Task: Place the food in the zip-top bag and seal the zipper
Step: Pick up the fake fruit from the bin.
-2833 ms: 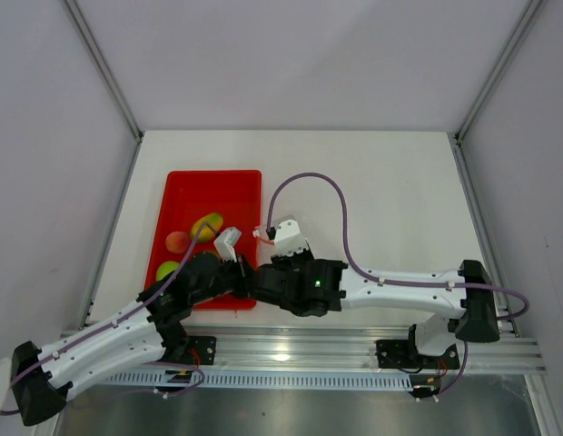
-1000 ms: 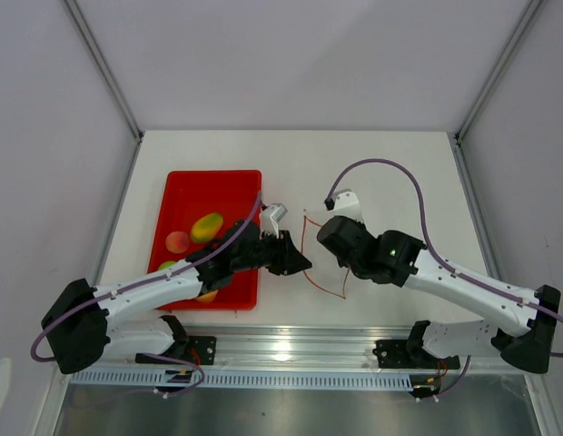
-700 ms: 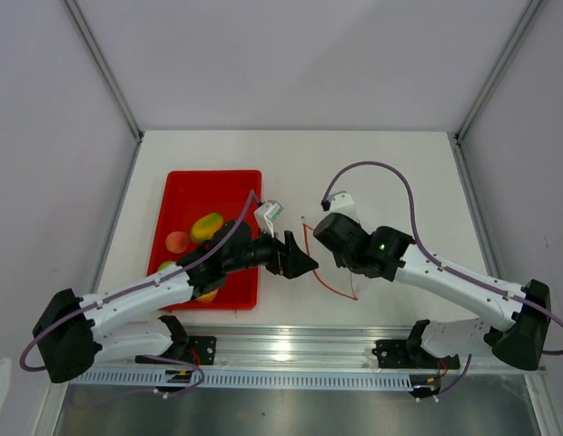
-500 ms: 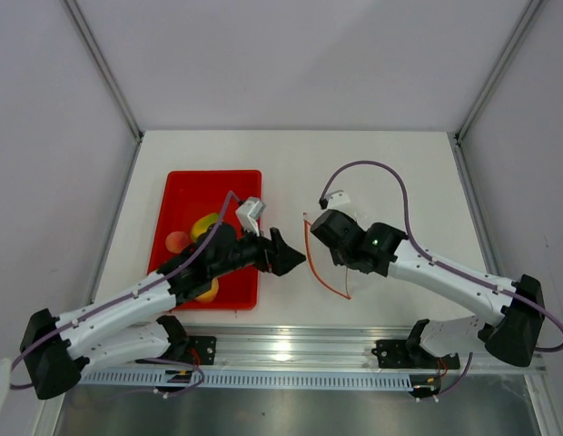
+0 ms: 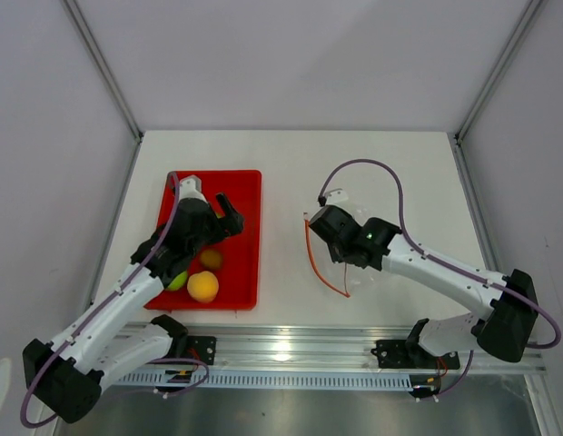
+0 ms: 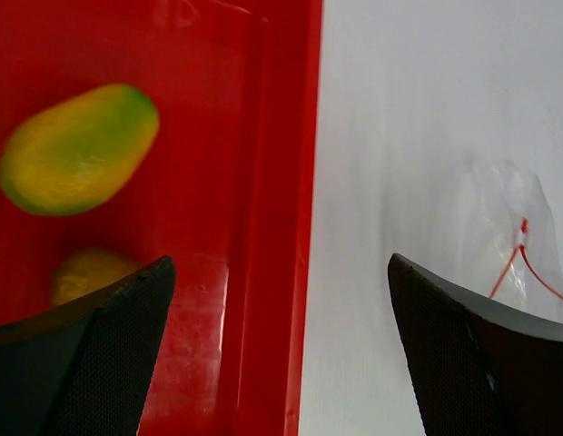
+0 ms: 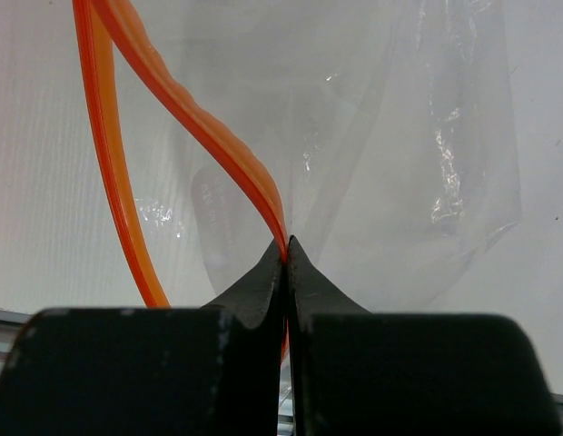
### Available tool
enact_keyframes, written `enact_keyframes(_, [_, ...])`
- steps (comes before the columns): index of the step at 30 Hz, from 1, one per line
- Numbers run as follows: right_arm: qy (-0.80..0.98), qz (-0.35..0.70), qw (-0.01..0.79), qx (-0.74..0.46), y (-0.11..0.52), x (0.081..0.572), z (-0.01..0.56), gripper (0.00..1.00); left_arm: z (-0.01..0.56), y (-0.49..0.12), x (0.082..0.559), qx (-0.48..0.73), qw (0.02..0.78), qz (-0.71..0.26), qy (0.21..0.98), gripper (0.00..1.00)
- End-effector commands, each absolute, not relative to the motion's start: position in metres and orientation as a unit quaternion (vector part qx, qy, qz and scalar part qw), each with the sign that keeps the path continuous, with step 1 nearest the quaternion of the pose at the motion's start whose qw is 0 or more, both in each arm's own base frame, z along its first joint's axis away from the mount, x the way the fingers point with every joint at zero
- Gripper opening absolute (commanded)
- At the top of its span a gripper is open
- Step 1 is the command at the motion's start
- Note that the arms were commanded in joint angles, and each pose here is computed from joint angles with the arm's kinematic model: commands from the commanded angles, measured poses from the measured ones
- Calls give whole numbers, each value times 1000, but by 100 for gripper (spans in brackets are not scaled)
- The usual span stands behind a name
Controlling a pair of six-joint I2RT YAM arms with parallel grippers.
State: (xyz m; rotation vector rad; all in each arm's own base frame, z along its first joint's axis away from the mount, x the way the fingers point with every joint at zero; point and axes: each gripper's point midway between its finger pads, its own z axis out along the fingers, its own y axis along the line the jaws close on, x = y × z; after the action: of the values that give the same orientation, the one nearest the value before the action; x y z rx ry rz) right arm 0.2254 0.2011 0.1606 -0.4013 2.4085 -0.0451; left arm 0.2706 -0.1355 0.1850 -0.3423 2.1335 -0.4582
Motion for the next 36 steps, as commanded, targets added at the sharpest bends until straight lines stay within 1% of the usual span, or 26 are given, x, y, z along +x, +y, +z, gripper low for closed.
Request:
enact_keyframes(1, [923,-7,354,-150,208,233,174,0,203,-100,283,-208,482,-123,842,100])
enact_keyframes(4, [923,-7,353,-150,208,236,173,0,196,-83,287,-253,464,-109,842,99])
enact_keyframes(8, [923,-8,352,-155,208,240,173,0,171,-66,291,-320,407,-87,851,100])
enact_keyframes(11, [922,-14,349,-165,207,242,172,0,157,-65,297,-345,367,-81,860,99])
enact_keyframes(14, [923,-18,345,-170,205,241,170,0,149,-60,304,-371,351,-77,856,99])
enact_keyframes(19, [924,-23,341,-173,201,239,165,0,144,-50,311,-440,333,-61,831,100])
enact_keyframes(27, [924,-16,339,-175,202,238,163,0,118,-42,317,-528,254,-31,810,99])
enact_keyframes(31, [924,-16,337,-178,202,238,162,0,107,-41,311,-586,212,-14,782,99])
enact_keyframes(36, [924,-18,335,-181,201,238,158,0,102,-41,314,-620,203,-16,757,100])
